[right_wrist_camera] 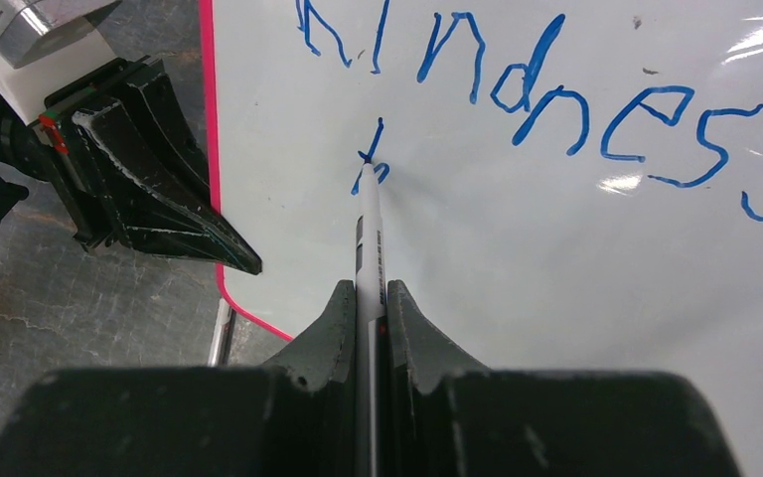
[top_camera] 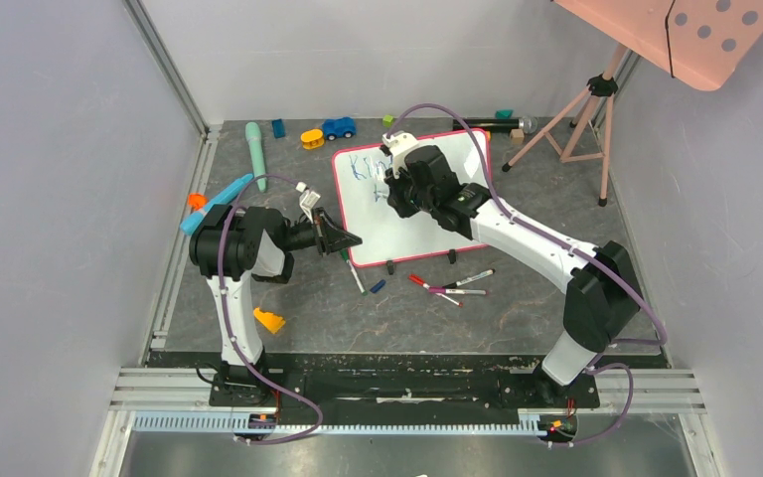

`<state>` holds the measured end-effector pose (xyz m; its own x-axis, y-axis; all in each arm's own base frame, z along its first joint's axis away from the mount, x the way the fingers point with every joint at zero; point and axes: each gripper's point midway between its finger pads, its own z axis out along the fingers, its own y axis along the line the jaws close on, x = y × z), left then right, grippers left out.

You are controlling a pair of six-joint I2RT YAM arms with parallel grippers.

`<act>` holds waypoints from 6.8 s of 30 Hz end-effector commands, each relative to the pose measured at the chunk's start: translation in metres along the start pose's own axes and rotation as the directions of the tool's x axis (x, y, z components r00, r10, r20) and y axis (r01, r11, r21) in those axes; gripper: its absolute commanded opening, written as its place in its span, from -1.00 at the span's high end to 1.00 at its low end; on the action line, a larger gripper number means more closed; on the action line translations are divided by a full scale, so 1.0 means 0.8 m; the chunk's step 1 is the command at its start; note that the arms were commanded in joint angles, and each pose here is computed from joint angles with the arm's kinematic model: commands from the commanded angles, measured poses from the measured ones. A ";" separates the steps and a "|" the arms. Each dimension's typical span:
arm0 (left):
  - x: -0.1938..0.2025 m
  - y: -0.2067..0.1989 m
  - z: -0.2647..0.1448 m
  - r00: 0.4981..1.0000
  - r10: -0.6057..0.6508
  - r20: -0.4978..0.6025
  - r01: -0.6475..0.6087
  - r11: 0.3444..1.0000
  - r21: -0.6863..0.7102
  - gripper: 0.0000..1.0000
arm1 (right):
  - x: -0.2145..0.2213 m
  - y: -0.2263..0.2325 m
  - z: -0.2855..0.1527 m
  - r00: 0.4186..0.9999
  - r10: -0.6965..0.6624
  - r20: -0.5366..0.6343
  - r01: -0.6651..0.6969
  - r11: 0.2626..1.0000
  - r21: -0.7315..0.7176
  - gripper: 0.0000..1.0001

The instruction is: Write a sentence on the whiteboard

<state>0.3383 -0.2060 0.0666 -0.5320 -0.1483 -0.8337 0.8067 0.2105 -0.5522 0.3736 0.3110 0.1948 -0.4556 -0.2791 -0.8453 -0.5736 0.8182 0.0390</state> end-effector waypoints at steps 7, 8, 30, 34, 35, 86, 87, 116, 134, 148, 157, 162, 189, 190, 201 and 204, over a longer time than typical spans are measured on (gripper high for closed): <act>0.000 0.017 -0.004 0.981 0.192 0.021 -0.192 0.981 -0.032 0.93 | -0.010 -0.031 -0.013 1.000 -0.010 0.019 0.008 0.996 0.088 1.00; 0.000 0.017 -0.004 0.981 0.192 0.021 -0.191 0.981 -0.032 0.93 | -0.008 -0.031 -0.014 1.000 -0.010 0.016 0.008 0.996 0.088 1.00; 0.000 0.017 -0.004 0.981 0.192 0.021 -0.191 0.981 -0.031 0.93 | 0.017 -0.016 -0.015 1.000 0.011 -0.018 -0.010 1.000 0.017 1.00; 0.000 0.017 -0.004 0.981 0.192 0.021 -0.191 0.981 -0.031 0.93 | 0.014 -0.010 -0.010 1.000 0.022 -0.012 -0.022 1.000 -0.004 1.00; 0.000 0.017 -0.004 0.981 0.192 0.021 -0.191 0.981 -0.031 0.93 | 0.014 -0.009 -0.008 1.000 0.024 -0.011 -0.024 1.000 -0.009 1.00; 0.000 0.019 -0.005 0.981 0.191 0.024 -0.190 0.981 -0.040 0.93 | -0.012 -0.028 -0.026 0.998 0.055 0.037 -0.054 0.998 -0.019 1.00; 0.000 0.018 -0.005 0.981 0.192 0.023 -0.191 0.981 -0.038 0.93 | -0.011 -0.027 -0.026 0.998 0.053 0.034 -0.053 0.998 -0.020 1.00; -0.001 0.018 -0.005 0.982 0.189 0.024 -0.188 0.981 -0.040 0.93 | 0.014 -0.044 -0.015 0.999 0.046 -0.023 -0.044 0.998 0.050 1.00; -0.001 0.019 -0.005 0.981 0.191 0.025 -0.190 0.981 -0.041 0.93 | 0.001 -0.057 -0.017 0.999 0.053 -0.008 -0.052 0.995 0.082 1.00; -0.001 0.019 -0.005 0.981 0.191 0.025 -0.190 0.981 -0.041 0.93 | -0.005 -0.044 -0.005 0.999 0.051 -0.001 -0.051 0.998 0.021 1.00; 0.000 0.019 -0.005 0.981 0.191 0.025 -0.190 0.981 -0.043 0.93 | 0.017 -0.035 -0.005 0.998 0.058 -0.033 -0.058 0.998 -0.020 1.00; -0.001 0.019 -0.005 0.981 0.191 0.026 -0.190 0.981 -0.044 0.93 | 0.026 -0.036 -0.009 0.997 0.057 -0.044 -0.057 0.998 -0.015 1.00; 0.000 0.019 -0.005 0.982 0.188 0.025 -0.187 0.981 -0.043 0.93 | -0.014 -0.045 -0.035 0.998 0.039 0.041 -0.040 0.999 0.019 1.00; -0.001 0.019 -0.005 0.982 0.189 0.026 -0.187 0.981 -0.044 0.93 | -0.019 -0.040 -0.037 0.998 0.039 0.053 -0.038 0.999 -0.002 1.00; -0.001 0.019 -0.005 0.982 0.189 0.026 -0.188 0.981 -0.043 0.93 | -0.035 -0.028 -0.037 0.996 0.035 0.085 -0.031 0.998 -0.054 1.00; -0.001 0.019 -0.005 0.981 0.190 0.026 -0.189 0.981 -0.043 0.93 | -0.036 -0.028 -0.033 0.996 0.035 0.083 -0.031 0.998 -0.057 1.00</act>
<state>0.3379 -0.2057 0.0662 -0.5331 -0.1488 -0.8329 0.8056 0.2115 -0.5534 0.3693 0.2781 0.1913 -0.5047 -0.2553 -0.8247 -0.5736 0.8131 0.0994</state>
